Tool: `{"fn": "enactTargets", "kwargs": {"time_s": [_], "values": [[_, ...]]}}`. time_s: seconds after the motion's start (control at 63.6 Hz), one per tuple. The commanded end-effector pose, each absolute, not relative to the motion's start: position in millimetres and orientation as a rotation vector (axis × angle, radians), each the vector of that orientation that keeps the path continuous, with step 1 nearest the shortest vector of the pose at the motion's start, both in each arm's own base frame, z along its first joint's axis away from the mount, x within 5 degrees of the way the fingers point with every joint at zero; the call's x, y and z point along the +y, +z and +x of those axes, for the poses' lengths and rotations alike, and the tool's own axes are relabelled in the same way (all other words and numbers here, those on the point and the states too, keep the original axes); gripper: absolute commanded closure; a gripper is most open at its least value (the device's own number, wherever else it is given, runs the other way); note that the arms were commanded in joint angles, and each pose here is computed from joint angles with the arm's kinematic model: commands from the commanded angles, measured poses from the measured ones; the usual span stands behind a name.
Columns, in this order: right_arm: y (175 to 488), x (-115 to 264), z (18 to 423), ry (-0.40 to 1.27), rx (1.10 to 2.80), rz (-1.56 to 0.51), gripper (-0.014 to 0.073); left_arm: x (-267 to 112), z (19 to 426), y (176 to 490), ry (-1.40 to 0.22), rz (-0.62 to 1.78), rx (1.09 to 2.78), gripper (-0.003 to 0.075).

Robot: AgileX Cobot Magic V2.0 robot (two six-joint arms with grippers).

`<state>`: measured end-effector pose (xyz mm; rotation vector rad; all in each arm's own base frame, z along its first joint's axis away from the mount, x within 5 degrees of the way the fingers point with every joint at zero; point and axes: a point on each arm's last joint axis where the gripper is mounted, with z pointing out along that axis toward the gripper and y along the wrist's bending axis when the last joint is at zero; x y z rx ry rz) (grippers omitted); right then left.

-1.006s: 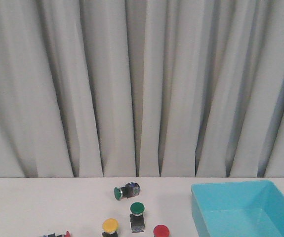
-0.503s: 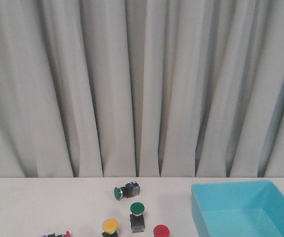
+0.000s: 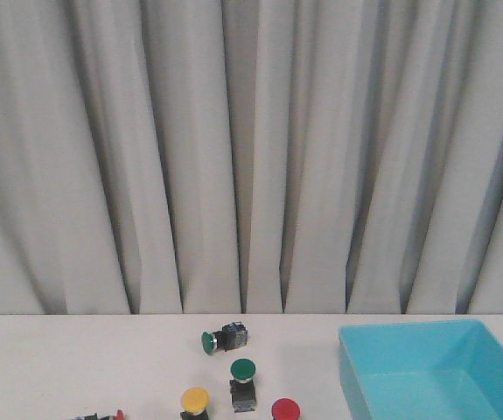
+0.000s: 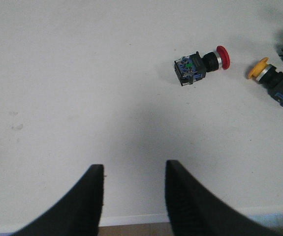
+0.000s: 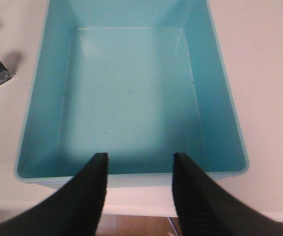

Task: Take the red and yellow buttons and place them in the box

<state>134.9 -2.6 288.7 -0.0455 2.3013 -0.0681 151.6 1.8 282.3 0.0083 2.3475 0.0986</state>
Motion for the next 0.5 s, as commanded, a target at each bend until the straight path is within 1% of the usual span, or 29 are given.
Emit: {"fn": "enactTargets", "kwargs": {"time_s": [0.0, 0.047, 0.126, 0.251, 0.377, 0.487], "values": [[301.8, -3.5, 139.2, -0.076, 2.228, -0.043, 0.0106, -2.2, 160.2, 295.7, 0.063, 0.029, 2.269, 0.0231], [301.5, -3.5, 139.0, -0.076, 2.233, -0.043, 0.0079, -4.0, 162.3, 295.9, 0.040, 0.035, 2.275, 0.0193], [301.3, -3.5, 138.8, -0.076, 2.236, -0.043, 0.0054, -8.3, 167.7, 297.5, 0.010, 0.099, 2.290, 0.0171], [301.1, -3.5, 138.7, -0.077, 2.238, -0.043, 0.0054, -24.0, 178.5, 304.3, -0.084, 0.259, 2.297, 0.0176], [301.0, -3.5, 138.6, -0.077, 2.240, -0.042, 0.0054, -49.0, 189.6, 308.5, -0.184, 0.478, 2.290, 0.0188], [301.0, -3.5, 138.6, -0.077, 2.240, -0.042, 0.0054, -72.9, 201.1, 308.4, -0.236, 0.653, 2.286, 0.0197]]}}
